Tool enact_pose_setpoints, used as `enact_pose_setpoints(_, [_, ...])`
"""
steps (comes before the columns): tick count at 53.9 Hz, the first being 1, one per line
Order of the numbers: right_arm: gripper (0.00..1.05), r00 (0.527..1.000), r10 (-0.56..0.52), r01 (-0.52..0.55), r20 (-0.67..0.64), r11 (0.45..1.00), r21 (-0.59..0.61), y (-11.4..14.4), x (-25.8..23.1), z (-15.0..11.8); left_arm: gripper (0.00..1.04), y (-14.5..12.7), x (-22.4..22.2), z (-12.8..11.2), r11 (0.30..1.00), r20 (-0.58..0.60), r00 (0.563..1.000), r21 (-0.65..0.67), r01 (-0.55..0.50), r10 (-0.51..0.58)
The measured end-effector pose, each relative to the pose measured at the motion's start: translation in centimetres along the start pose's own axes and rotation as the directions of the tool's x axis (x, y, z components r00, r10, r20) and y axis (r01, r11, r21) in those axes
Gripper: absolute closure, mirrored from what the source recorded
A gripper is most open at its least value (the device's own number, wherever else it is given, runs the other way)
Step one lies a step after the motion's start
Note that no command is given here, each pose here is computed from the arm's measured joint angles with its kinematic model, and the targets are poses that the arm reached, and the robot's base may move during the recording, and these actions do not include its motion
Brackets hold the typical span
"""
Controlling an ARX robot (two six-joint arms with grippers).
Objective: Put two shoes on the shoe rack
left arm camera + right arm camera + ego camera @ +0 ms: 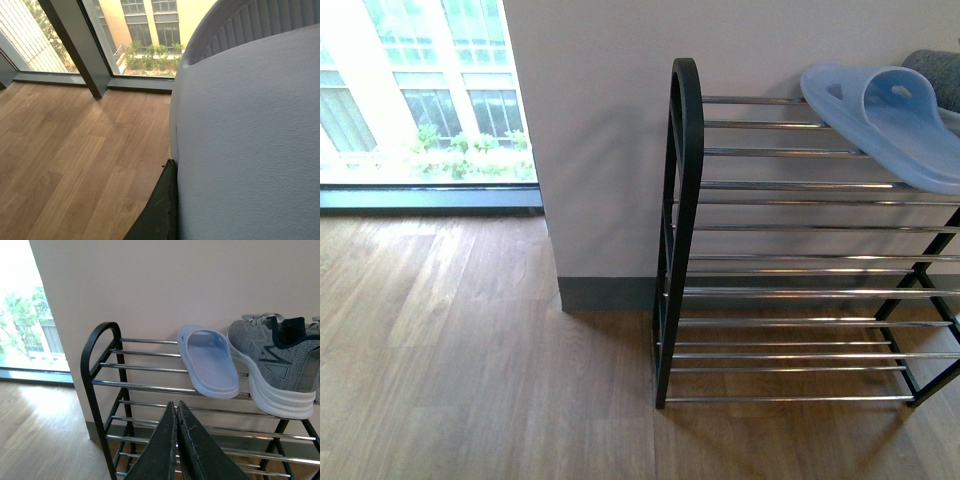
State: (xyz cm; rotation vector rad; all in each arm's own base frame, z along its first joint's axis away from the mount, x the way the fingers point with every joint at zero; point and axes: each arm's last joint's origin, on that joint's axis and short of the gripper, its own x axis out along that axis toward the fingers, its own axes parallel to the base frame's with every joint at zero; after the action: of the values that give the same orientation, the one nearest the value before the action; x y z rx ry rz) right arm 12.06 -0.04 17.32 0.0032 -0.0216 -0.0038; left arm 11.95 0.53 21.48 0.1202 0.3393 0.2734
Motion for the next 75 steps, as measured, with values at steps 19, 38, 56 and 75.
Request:
enact_pose_setpoints(19, [1.03,1.000,0.000,0.000,-0.001,1.000,0.000,0.0,-0.7,0.0,1.03,0.0,0.0,0.0,1.000,0.000,1.000,0.000,0.000,0.000])
enact_pose_setpoints(38, [1.03,1.000,0.000,0.000,-0.022,1.000,0.000,0.0,-1.6,-0.3,1.03,0.0,0.0,0.0,1.000,0.000,1.000,0.000,0.000,0.000])
enact_pose_setpoints(56, [1.03,1.000,0.000,0.000,-0.005,1.000,0.000,0.0,-2.4,-0.3,1.03,0.0,0.0,0.0,1.000,0.000,1.000,0.000,0.000,0.000])
enact_pose_setpoints(75, [0.54,1.000,0.000,0.000,-0.005,1.000,0.000,0.0,-2.4,-0.3,1.03,0.0,0.0,0.0,1.000,0.000,1.000,0.000,0.000,0.000])
